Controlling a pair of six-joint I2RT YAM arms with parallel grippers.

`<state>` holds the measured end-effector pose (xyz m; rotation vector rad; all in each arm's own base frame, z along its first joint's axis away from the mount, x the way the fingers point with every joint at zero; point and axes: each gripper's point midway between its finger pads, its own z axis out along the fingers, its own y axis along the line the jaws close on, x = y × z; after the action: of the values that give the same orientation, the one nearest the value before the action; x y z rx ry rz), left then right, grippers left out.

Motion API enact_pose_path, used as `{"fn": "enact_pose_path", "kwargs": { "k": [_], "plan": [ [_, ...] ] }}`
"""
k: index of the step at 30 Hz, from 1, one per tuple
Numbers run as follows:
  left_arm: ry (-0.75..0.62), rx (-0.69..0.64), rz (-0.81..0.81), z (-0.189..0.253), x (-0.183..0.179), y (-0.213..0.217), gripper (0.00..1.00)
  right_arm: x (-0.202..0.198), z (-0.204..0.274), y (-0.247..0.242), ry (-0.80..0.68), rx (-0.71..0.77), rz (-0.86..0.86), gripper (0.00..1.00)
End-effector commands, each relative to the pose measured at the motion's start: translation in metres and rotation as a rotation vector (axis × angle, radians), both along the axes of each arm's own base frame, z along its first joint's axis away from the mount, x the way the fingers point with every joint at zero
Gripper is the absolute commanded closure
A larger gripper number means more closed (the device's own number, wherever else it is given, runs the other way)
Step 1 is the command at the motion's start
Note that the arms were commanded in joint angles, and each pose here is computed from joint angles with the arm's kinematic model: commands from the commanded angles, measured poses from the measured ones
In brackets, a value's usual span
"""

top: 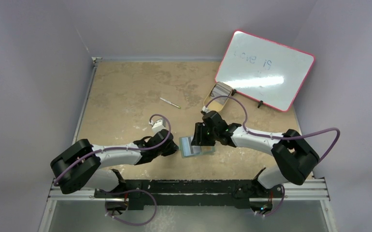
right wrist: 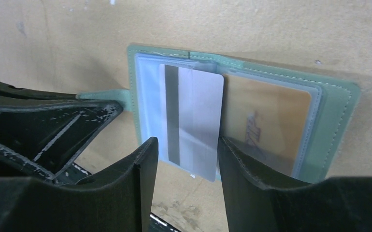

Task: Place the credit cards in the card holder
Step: Insert the credit card into the card holder.

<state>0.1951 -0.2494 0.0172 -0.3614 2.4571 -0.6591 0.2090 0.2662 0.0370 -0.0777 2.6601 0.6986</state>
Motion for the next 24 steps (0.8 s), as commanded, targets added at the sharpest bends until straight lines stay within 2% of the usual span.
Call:
{"fn": "enact_pose_path", "kwargs": {
  "k": [1,12,19,24],
  "plan": [
    [0.062,0.075,-0.016,-0.02,-0.017,0.015,1.0,0.002,0.013,0.02,-0.028,0.093,0.05,0.49],
    [0.028,0.058,-0.01,-0.009,-0.012,0.013,1.0,-0.004,0.009,0.041,0.013,0.165,0.087,0.51],
    [0.017,0.076,-0.007,-0.004,-0.012,0.019,1.0,-0.006,0.016,0.032,0.005,0.101,0.114,0.51],
    [0.014,0.083,-0.009,-0.001,-0.013,0.022,1.0,0.013,0.047,0.021,-0.129,0.084,0.108,0.48]
  ]
}}
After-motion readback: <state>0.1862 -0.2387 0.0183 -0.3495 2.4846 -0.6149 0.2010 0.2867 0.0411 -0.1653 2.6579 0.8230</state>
